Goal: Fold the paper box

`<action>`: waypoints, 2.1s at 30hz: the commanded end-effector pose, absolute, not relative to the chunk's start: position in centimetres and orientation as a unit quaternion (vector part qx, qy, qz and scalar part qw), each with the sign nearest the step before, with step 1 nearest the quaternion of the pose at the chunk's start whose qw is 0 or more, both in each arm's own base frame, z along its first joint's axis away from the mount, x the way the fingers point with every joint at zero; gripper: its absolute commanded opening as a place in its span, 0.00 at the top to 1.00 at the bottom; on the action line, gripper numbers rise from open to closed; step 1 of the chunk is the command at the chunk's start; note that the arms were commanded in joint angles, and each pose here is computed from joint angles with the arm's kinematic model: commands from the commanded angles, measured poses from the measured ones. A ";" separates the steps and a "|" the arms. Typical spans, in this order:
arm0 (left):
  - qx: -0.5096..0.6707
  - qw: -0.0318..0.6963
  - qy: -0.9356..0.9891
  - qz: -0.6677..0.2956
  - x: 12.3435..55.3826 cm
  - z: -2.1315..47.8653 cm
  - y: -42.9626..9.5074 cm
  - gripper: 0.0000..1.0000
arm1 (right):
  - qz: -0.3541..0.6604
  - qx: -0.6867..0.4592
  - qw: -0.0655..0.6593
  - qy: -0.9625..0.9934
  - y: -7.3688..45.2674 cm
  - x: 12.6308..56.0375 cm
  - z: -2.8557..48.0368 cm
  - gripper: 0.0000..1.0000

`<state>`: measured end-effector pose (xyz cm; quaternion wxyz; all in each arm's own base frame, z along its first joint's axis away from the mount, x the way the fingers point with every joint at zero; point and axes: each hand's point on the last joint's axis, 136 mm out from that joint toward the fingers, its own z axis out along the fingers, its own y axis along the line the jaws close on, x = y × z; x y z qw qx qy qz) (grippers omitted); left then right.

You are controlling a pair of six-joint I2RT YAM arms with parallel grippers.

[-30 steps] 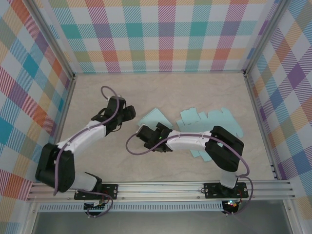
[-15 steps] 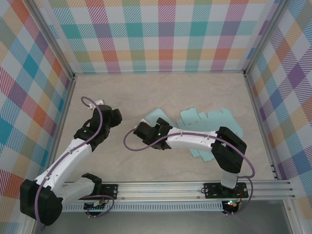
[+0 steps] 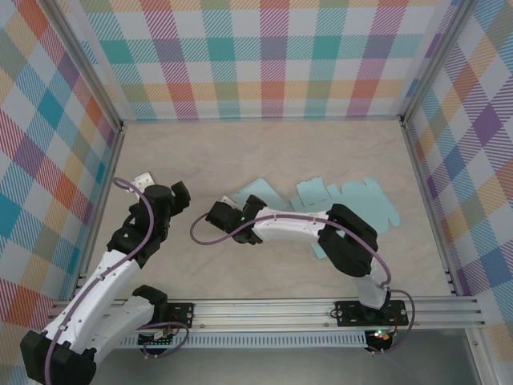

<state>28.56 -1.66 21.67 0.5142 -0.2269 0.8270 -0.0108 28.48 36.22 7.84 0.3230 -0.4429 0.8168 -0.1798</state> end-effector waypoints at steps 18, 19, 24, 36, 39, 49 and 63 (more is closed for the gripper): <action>-0.262 0.520 0.813 0.021 27.6 21.1 0.3 0.00 | -0.282 -0.433 0.337 0.787 35.5 31.6 7.0 0.49; -0.262 0.520 0.813 0.020 27.6 21.1 0.3 0.00 | -0.284 -0.435 0.336 0.786 35.5 31.6 6.9 0.52; -0.263 0.521 0.812 0.020 27.7 21.2 0.3 0.00 | -0.295 -0.434 0.341 0.780 35.2 32.0 6.7 0.63; -0.263 0.522 0.811 0.015 27.7 21.3 0.2 0.00 | -0.295 -0.440 0.331 0.781 35.0 32.1 5.2 0.46; -0.263 0.522 0.811 0.014 27.7 21.3 0.2 0.00 | -0.296 -0.442 0.327 0.781 35.0 32.0 4.8 0.47; -0.261 0.521 0.813 0.011 27.6 21.3 0.1 0.00 | -0.307 -0.430 0.316 0.788 33.6 32.7 3.9 0.55; -0.261 0.521 0.812 0.009 27.6 21.5 0.0 0.00 | -0.296 -0.401 0.350 0.793 32.7 33.6 6.6 0.98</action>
